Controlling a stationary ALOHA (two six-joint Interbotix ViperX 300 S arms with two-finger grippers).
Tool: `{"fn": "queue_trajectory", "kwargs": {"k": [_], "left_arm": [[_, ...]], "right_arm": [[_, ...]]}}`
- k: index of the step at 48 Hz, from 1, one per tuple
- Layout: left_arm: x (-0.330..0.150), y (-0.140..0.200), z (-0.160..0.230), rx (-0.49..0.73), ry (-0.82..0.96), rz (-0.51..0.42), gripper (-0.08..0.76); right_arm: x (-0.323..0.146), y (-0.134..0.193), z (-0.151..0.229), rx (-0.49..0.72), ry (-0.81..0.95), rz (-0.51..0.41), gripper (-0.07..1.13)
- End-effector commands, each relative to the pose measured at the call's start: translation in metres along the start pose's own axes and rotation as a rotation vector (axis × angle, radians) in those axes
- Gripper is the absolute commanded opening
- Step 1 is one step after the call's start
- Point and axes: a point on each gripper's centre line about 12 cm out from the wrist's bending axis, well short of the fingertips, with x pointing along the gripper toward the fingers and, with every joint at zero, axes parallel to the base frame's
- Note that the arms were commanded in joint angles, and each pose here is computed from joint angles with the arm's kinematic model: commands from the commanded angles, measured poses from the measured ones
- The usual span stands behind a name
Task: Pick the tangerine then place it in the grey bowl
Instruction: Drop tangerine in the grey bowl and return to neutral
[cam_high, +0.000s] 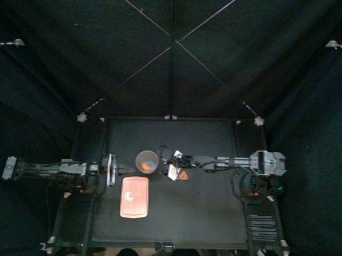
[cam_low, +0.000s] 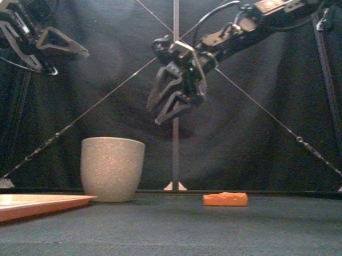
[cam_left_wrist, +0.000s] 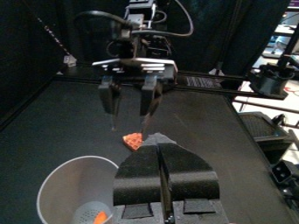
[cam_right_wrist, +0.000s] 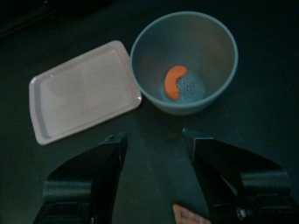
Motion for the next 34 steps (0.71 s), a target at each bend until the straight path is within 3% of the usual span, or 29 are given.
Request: {"fn": "queue_trajectory", "kwargs": {"k": [1,8,24,34], "left_arm": [[0.001,0.001,0.006,0.005,-0.023,0.005,0.039],[0.001,0.003,0.005,0.003,-0.021,0.015,0.039],[0.0,0.006,0.002,0.005,-0.023,0.03,0.039],[0.0,0.007,-0.001,0.003,-0.025,0.033,0.039]], "right_arm": [[-0.036,-0.002,0.0,-0.001,-0.162,0.016,0.89],[-0.052,-0.004,-0.022,-0.043,-0.26,0.027,0.89],[-0.073,0.023,-0.049,-0.286,-0.38,0.123,0.89],[-0.096,0.027,-0.058,-0.282,-0.463,0.164,0.89]]}}
